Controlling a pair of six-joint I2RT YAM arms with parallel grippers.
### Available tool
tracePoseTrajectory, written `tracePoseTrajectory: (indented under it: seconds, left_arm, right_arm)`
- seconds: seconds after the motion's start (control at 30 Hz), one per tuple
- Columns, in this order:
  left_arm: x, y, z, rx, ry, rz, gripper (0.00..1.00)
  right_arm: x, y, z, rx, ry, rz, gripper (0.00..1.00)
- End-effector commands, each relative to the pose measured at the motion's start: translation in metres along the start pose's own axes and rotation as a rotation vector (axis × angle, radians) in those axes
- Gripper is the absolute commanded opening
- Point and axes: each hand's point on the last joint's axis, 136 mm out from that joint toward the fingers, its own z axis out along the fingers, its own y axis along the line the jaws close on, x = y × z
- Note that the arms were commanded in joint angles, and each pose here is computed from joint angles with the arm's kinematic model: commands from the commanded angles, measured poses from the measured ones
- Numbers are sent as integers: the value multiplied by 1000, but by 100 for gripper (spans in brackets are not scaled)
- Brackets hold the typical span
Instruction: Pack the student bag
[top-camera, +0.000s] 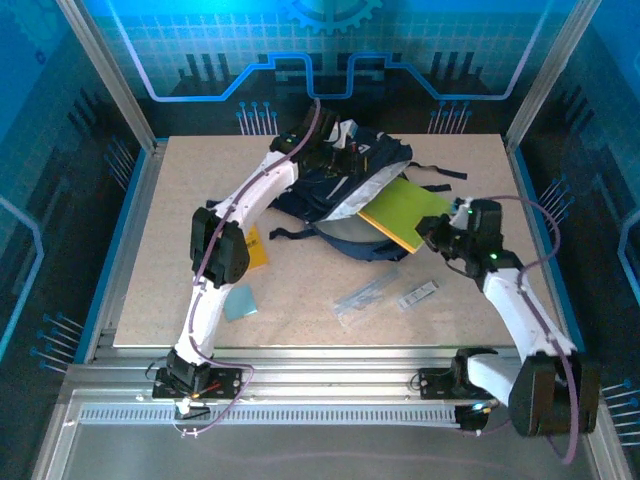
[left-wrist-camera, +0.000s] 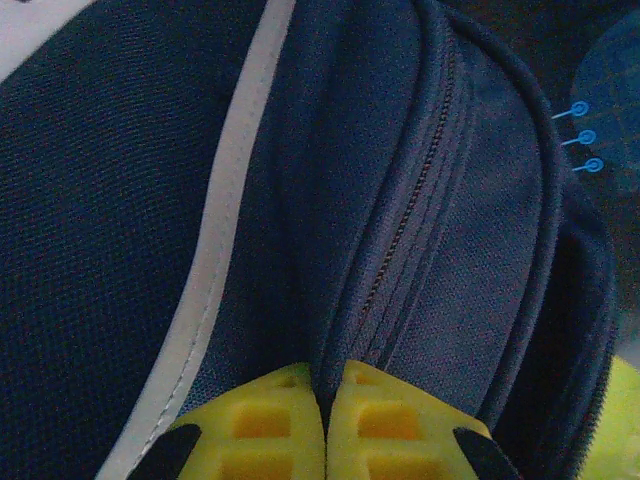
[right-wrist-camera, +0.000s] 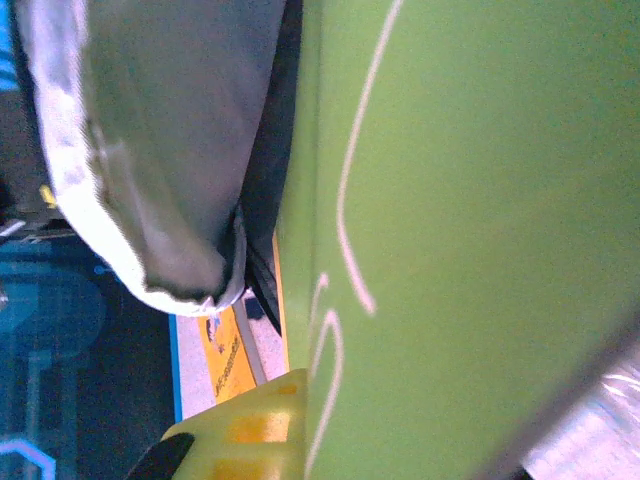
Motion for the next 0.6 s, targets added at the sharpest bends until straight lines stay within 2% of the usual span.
tracePoseTrajectory:
  seconds: [0.0,0.13,0.33,0.57]
  left_arm:
    - [-23,-69,-43,170,-94,50,0]
    - [-24,-72,-47,170,-101,56,0]
    - [-24,-75,-50,172,-104,65,0]
    - [-28,-72,-52,169,-121,56,0]
  right_arm:
    - [-29,35,31,-83,-119,-41,0]
    - [-31,51,80,-132,-114,-64,0]
    - [-18,81,152,-251,43,-102,0]
    - [1,52,212,-167,191,-70,0]
